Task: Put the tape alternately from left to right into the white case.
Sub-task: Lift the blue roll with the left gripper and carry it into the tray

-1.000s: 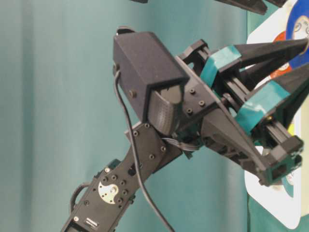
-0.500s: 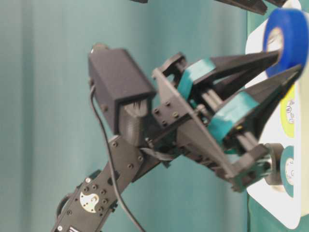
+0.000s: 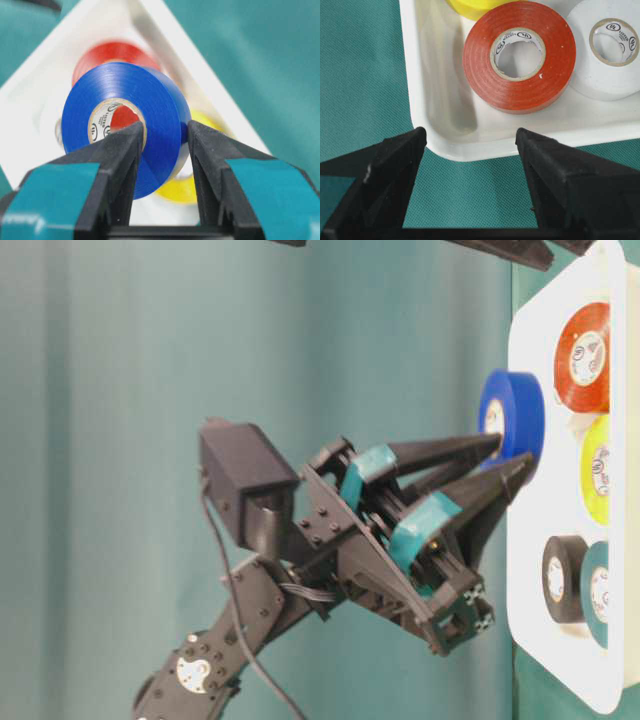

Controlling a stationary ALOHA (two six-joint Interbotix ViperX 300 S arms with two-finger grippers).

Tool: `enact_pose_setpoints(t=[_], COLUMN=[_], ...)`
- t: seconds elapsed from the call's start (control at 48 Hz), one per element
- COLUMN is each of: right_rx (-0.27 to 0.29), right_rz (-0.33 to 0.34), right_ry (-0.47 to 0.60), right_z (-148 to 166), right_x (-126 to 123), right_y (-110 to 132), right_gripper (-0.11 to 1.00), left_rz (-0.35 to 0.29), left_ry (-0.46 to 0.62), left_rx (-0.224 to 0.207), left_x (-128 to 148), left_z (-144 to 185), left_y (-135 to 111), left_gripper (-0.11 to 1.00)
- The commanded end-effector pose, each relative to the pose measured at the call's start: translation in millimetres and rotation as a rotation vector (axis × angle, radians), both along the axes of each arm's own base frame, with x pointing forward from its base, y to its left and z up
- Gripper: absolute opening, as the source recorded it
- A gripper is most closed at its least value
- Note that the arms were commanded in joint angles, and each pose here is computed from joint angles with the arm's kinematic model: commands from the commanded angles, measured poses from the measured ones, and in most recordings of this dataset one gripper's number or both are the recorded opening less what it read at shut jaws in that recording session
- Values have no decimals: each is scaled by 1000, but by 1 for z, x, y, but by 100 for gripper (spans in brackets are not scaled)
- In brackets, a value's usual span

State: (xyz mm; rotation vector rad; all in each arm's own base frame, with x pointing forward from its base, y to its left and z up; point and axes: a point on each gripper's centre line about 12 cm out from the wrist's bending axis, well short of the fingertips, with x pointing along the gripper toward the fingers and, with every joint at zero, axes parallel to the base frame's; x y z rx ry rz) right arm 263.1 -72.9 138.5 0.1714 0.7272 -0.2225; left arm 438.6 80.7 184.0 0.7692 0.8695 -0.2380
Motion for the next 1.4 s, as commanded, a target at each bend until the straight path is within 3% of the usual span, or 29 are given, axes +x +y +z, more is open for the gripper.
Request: enact_pose_setpoints(t=[0.0,0.542,0.937,1.375], right_rx=[0,5,5,4], right_rz=[1,-8,-7,-6], right_ry=[-27,-31,-33,-33], right_z=[7,8,8,8], right_x=[2,3,4,4], right_y=[0,-1,0,0], right_gripper=[78,78,78,78], left_rz=[27,142,154,154], left_ry=[-58,-67,-47,-50], left_rx=[16,24,19,21], left_x=[-3,-22,-19,-20], left_z=[20,-3,-31,-32], left_y=[13,60,67,67], left_gripper=[-2,-2,-2,-2])
